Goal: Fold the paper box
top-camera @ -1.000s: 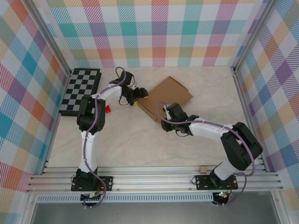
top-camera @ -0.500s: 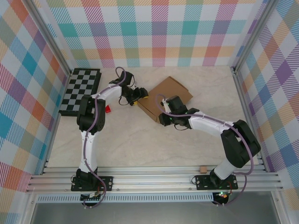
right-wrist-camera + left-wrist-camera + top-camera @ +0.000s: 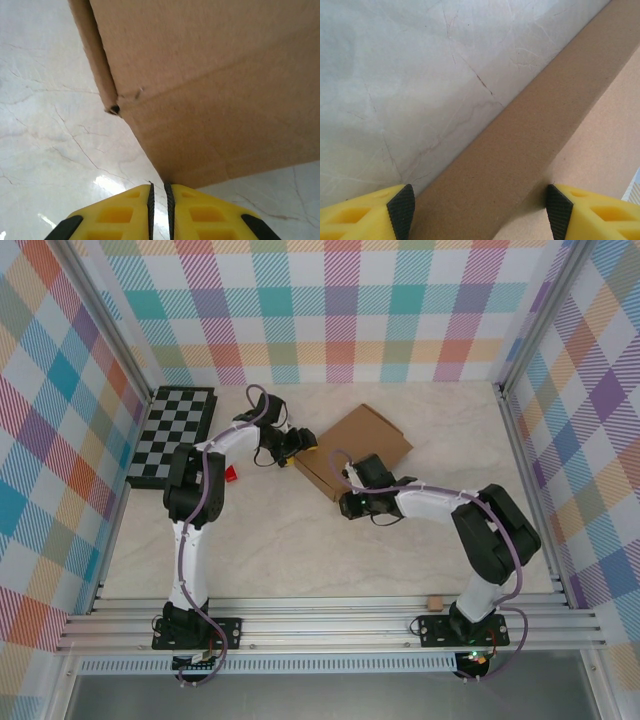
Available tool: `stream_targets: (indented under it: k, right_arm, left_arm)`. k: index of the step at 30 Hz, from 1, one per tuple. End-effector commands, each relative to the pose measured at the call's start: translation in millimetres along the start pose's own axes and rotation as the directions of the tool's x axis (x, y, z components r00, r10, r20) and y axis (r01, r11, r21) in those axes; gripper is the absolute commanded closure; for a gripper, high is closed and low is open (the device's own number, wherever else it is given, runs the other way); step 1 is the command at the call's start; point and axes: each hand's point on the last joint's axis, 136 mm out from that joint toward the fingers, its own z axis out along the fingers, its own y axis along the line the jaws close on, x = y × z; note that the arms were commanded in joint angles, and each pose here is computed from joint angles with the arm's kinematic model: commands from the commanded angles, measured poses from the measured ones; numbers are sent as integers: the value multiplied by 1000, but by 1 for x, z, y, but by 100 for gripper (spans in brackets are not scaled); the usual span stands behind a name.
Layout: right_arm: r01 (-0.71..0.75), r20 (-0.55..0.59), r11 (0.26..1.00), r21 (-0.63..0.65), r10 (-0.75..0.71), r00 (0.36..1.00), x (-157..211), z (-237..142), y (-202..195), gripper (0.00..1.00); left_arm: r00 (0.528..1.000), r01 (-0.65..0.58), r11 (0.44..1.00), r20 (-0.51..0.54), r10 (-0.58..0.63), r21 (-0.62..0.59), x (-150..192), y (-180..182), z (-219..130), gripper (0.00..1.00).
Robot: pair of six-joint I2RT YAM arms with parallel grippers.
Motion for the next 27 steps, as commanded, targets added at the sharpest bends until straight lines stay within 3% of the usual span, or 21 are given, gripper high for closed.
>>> stream_targets:
  k: [1, 10, 15, 22, 27]
  right_arm:
    - [-18, -21, 1000, -25, 17, 1000, 8, 6, 5, 83]
    - [-26, -6, 998, -58, 26, 1000, -5, 13, 16, 84]
    - [-38, 0, 999, -14, 38, 999, -9, -19, 9, 83]
    - [-147, 148, 988, 55, 137, 979, -58, -95, -56, 80]
    - [-238, 220, 968, 83, 215, 951, -102, -112, -116, 80]
  left_arm:
    - [990, 110, 984, -69, -121, -142, 27, 48, 12, 28]
    - [990, 108, 983, -70, -119, -149, 27, 48, 14, 28]
    - [993, 81, 982, -75, -95, -170, 21, 52, 9, 28]
    - [997, -44, 979, -73, 30, -197, 4, 37, -18, 27]
    - [989, -148, 981, -17, 147, -122, -32, 7, -48, 25]
